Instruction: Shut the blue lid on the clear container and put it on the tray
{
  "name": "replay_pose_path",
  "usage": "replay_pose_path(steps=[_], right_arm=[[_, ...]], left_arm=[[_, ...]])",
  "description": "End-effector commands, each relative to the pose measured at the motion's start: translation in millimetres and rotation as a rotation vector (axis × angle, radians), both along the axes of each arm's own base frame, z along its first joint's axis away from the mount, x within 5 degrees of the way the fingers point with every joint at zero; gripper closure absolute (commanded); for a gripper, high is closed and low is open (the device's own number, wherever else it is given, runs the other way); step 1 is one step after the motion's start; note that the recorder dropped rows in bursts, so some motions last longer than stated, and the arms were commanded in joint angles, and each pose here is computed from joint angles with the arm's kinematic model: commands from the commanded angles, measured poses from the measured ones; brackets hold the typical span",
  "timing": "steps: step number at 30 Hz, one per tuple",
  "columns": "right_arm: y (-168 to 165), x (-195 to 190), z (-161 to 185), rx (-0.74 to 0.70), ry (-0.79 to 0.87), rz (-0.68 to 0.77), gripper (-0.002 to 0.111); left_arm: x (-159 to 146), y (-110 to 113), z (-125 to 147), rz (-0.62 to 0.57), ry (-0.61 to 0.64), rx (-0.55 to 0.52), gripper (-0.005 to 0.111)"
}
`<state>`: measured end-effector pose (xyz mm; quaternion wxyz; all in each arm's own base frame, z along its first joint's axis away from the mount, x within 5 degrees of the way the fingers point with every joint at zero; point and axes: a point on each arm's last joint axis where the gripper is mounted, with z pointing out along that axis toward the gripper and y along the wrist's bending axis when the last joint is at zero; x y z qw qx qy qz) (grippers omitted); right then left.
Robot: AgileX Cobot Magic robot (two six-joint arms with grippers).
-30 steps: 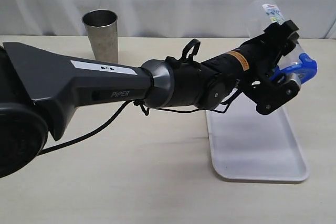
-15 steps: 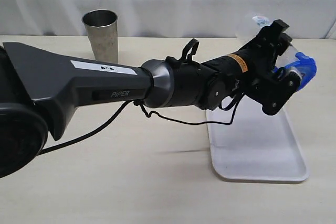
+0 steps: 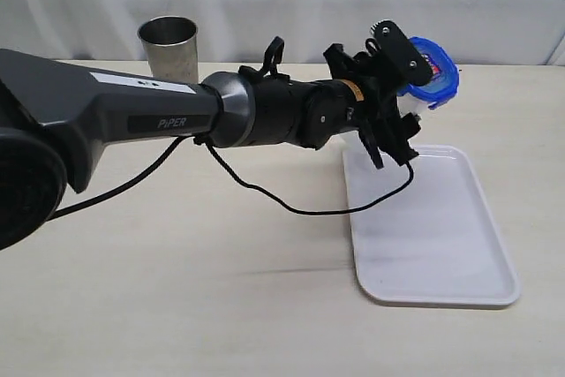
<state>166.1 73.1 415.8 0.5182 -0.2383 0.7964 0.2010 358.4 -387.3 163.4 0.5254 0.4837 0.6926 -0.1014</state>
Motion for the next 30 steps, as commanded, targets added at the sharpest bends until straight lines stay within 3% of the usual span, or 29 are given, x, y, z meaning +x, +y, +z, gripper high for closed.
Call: replay_pose_path(steps=[1, 7, 9, 12, 14, 15, 17, 24, 30], right_arm=[[-0.5, -1.3, -0.8, -0.007, 0.000, -0.001, 0.104], [-0.5, -1.4, -1.0, -0.008, 0.002, 0.000, 0.104], [-0.5, -1.4, -1.0, -0.008, 0.002, 0.000, 0.104], [-0.5, -1.4, -1.0, -0.008, 0.002, 0.000, 0.104], [-0.5, -1.4, -1.0, -0.008, 0.002, 0.000, 0.104], [-0.5, -1.4, -1.0, -0.008, 0.002, 0.000, 0.104], [-0.5, -1.4, -1.0, -0.008, 0.002, 0.000, 0.104], [-0.6, -0.1, -6.1, -0.009, 0.012, -0.006, 0.104], [-0.9, 1.6, -7.0, -0.005, 0.005, -0.016, 0.104]], left_arm=[[2.8, 0.1, 12.8, 0.079, 0.084, -0.141, 0.107], [4.3, -2.2, 20.1, 0.159, 0.199, -0.369, 0.107], [3.2, -5.8, 26.7, 0.125, 0.194, -0.456, 0.107], [-7.2, -16.0, 36.1, -0.054, 0.184, -0.531, 0.107], [-16.6, -20.9, 39.0, -0.217, 0.190, -0.547, 0.107], [-25.2, -23.8, 39.3, -0.355, 0.197, -0.564, 0.107], [-30.0, -23.6, 37.5, -0.451, 0.220, -0.587, 0.107], [-33.1, -16.4, 5.2, -0.577, 0.300, -0.394, 0.107], [-35.9, -13.9, -23.1, -0.652, 0.353, -0.351, 0.107]])
